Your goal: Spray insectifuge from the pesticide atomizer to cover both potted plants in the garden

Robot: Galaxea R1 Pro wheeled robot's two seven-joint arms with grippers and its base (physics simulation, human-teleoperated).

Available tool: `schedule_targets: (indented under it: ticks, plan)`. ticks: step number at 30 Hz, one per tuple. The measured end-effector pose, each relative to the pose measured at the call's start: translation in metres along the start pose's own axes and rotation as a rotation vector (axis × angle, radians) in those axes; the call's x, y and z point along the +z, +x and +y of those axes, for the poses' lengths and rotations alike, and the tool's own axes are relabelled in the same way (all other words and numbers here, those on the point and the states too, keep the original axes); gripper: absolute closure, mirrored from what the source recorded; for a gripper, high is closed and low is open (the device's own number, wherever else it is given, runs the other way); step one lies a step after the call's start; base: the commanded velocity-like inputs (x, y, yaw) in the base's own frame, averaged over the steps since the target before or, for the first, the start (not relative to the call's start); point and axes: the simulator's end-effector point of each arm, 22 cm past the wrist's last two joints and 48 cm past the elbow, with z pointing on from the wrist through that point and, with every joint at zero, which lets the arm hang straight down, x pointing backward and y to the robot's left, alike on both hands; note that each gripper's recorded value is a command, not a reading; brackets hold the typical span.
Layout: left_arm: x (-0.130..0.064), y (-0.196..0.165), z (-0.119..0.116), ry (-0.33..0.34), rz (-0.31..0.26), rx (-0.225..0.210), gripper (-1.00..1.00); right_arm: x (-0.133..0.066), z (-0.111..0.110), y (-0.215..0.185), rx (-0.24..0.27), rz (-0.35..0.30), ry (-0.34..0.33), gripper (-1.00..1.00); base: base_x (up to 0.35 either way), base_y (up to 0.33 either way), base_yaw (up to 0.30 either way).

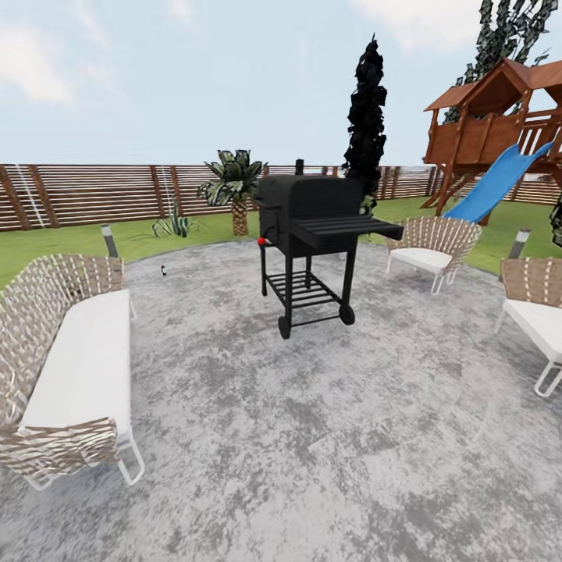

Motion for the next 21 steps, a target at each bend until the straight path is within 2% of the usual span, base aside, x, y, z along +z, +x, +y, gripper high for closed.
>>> schedule_targets:
  ticks: [12,17,21]
  plan:
    - [0.0001,-0.0007,0.0012,-0.002,-0.001,-0.003,-1.0,0.0002,0.0007,-0.0007,0.0,-0.001,-0.001,-1.0,0.28,-0.206,0.008]
    - [0.0001,-0.0009,-0.0005,0.001,-0.003,-0.001,-1.0,0.0001,0.0002,-0.0003,0.0,-0.001,0.001,-1.0,0.273,-0.195,0.19]
    - [0.0003,-0.0012,-0.0035,0.008,-0.003,0.006,-1.0,0.0002,-0.0001,0.0001,0.001,0.0,0.002,-1.0,0.096,-0.061,0.267]
